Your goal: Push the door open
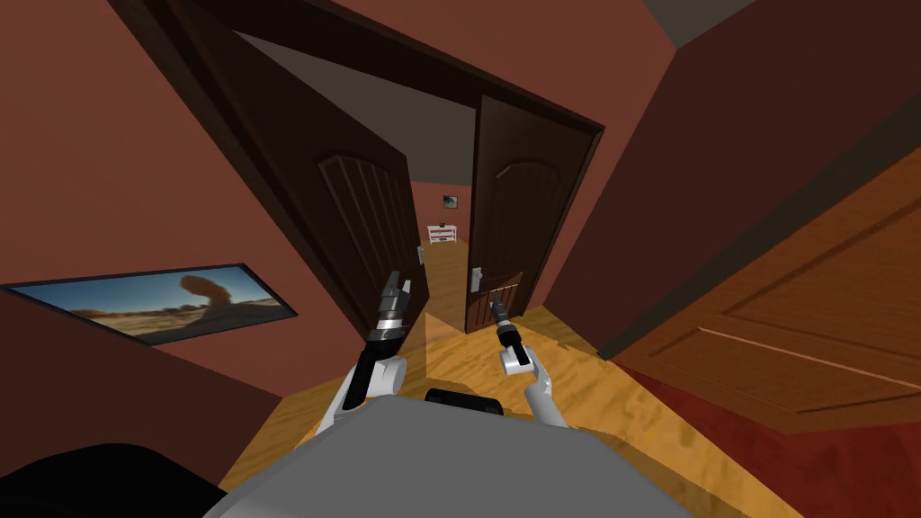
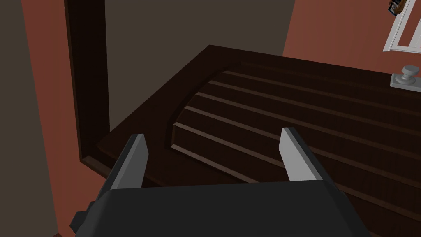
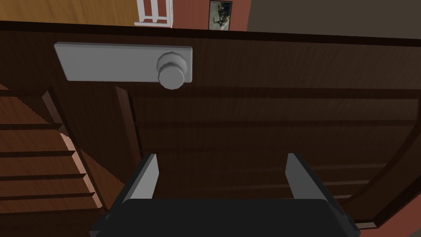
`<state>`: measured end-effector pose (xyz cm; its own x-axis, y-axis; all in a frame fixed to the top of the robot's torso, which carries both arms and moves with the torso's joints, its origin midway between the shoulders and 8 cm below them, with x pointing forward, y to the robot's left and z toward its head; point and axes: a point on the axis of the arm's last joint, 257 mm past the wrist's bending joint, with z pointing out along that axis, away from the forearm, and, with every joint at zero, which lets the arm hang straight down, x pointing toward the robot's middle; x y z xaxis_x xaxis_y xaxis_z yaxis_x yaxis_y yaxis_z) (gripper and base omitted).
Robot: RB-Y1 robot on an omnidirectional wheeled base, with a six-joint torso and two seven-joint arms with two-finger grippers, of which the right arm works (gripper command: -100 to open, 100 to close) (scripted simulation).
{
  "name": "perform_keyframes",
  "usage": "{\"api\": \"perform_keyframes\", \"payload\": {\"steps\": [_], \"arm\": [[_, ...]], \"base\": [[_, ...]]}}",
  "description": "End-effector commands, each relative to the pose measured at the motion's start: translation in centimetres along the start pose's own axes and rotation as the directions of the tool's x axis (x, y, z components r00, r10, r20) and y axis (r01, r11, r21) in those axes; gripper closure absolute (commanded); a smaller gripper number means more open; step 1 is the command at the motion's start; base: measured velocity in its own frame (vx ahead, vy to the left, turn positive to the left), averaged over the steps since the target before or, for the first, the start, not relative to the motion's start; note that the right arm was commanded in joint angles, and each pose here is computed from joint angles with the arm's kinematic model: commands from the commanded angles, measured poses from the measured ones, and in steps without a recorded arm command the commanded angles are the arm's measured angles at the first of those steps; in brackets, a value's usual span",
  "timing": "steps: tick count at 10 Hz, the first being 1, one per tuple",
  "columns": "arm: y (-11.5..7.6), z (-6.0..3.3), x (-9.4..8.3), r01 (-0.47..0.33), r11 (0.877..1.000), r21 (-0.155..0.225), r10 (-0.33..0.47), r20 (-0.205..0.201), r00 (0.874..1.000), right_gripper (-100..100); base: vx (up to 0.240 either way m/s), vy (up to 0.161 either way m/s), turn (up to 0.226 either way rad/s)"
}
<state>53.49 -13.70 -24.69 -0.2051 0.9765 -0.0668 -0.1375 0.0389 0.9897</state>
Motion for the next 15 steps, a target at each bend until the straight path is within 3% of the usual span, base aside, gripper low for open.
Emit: {"api": "perform_keyframes", "payload": {"steps": [1, 6, 13, 15], "arm": [[-0.7, 0.26, 0.6, -0.006, 1.0, 0.014, 0.006, -0.009, 1.0, -100], [-2.5, 1.21, 2.8, -0.027, 0.998, 0.058, 0.029, -0.039, 0.999, -100], [-4.7, 2.45, 7.3, -0.065, 0.99, 0.124, 0.077, -0.089, 0.993, -100], [-5.0, 2.28, 5.5, -0.035, 0.992, 0.125, 0.045, -0.081, 0.996, -100]], "base": [[0.067, -0.085, 0.072], [0.078, -0.102, 0.087], [0.11, -0.127, 0.087], [0.07, -0.027, 0.017]]}}
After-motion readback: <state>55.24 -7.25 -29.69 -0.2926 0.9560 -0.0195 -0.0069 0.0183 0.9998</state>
